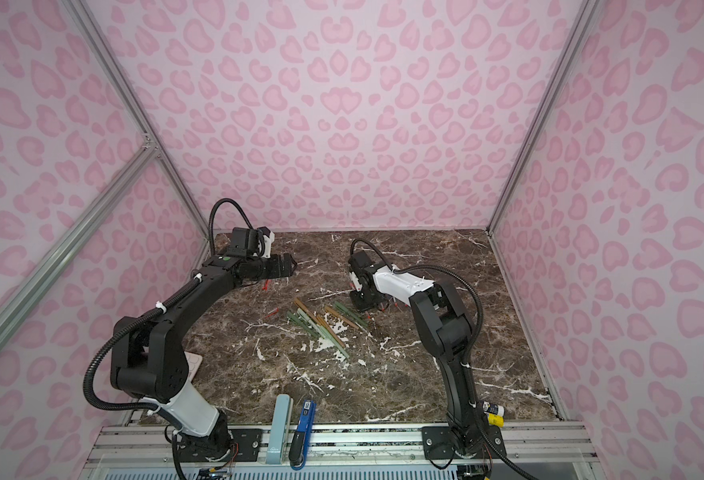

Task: Remove pen caps from pens
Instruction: Pick up the pen from the center of the table, then open the pen cap on the pen.

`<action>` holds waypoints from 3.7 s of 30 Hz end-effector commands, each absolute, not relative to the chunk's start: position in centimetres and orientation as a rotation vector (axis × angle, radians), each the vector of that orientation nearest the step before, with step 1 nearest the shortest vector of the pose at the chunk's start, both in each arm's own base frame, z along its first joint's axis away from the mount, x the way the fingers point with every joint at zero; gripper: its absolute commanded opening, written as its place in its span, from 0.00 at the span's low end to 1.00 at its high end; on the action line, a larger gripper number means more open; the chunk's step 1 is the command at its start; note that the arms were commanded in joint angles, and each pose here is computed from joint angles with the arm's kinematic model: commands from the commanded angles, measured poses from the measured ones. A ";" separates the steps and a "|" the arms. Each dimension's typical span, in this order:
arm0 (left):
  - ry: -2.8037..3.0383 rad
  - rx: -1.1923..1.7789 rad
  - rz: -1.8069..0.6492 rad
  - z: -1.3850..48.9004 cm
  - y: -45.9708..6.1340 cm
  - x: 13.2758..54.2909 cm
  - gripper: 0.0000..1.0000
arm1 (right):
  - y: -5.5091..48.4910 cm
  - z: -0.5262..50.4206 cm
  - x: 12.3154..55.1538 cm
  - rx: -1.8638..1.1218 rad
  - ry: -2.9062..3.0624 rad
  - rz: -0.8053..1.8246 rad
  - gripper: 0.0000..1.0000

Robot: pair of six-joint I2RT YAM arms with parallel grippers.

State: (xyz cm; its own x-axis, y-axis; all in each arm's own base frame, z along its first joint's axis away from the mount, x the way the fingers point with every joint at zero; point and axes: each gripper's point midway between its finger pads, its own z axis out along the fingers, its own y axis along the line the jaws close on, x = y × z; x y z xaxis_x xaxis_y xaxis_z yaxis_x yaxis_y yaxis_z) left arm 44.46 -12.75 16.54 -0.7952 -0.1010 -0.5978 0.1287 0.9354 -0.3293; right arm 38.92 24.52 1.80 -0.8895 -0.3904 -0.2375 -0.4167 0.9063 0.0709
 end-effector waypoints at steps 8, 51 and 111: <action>2.414 0.048 -0.709 17.8 -15.5 44.1 1.00 | 25.1 6.4 39.5 -0.560 2.785 0.247 0.03; 2.336 -0.141 -1.125 19.4 -16.4 45.8 0.54 | 42.2 14.7 36.9 -0.586 2.518 0.880 0.01; 2.264 -0.122 -0.809 22.1 -9.9 45.6 0.03 | 39.0 8.9 34.3 -0.607 2.625 0.777 0.00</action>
State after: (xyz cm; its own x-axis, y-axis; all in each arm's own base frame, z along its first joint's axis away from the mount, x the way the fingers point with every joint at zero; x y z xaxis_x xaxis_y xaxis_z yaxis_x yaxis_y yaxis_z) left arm 45.47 -10.56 21.92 -0.7560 -0.3359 -0.5619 0.1308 0.7636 -0.6323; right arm 33.88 39.66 8.86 -0.8586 -0.3191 -0.4011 -0.4885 0.7465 0.4517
